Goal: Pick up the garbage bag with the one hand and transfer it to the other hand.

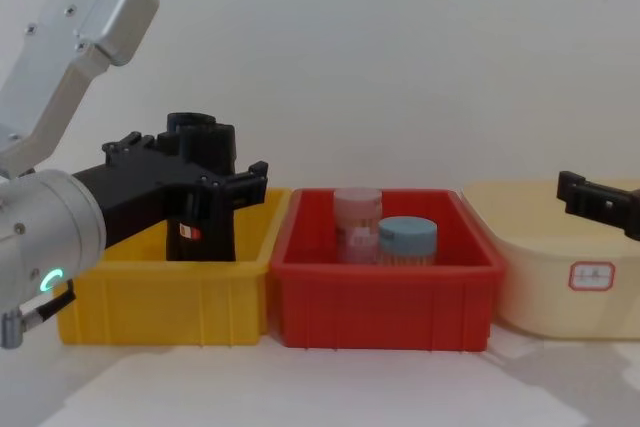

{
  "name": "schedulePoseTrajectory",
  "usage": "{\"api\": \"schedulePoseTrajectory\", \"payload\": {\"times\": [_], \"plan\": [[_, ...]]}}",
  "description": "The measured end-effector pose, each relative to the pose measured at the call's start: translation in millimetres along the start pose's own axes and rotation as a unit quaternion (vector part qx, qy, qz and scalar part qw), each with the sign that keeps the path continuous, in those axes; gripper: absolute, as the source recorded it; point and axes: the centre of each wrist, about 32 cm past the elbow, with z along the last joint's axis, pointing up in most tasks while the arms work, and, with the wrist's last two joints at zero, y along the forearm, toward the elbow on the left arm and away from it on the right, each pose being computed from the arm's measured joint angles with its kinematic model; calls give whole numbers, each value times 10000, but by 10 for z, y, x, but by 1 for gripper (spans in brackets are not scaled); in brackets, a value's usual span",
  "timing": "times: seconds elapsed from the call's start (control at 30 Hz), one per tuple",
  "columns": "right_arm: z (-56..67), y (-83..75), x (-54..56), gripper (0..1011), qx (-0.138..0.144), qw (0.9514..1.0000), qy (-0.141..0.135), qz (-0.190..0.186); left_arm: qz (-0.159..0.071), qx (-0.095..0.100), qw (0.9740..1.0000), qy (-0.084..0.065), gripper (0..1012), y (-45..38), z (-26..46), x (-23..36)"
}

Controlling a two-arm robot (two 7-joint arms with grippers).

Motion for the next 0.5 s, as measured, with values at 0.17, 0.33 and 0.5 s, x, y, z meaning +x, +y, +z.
{"api": "schedulePoseTrajectory", "payload": {"times": [0.17,0.33,0.5], "plan": [[0,0,0,1000,0,10000,0,0,0,0,10000,0,1001,0,0,0],[0,0,0,1000,0,10000,0,0,1,1,10000,-1,1001,1,-1,0],[0,0,0,1000,0,10000,0,0,46,0,10000,-14,1001,11,0,13]]}}
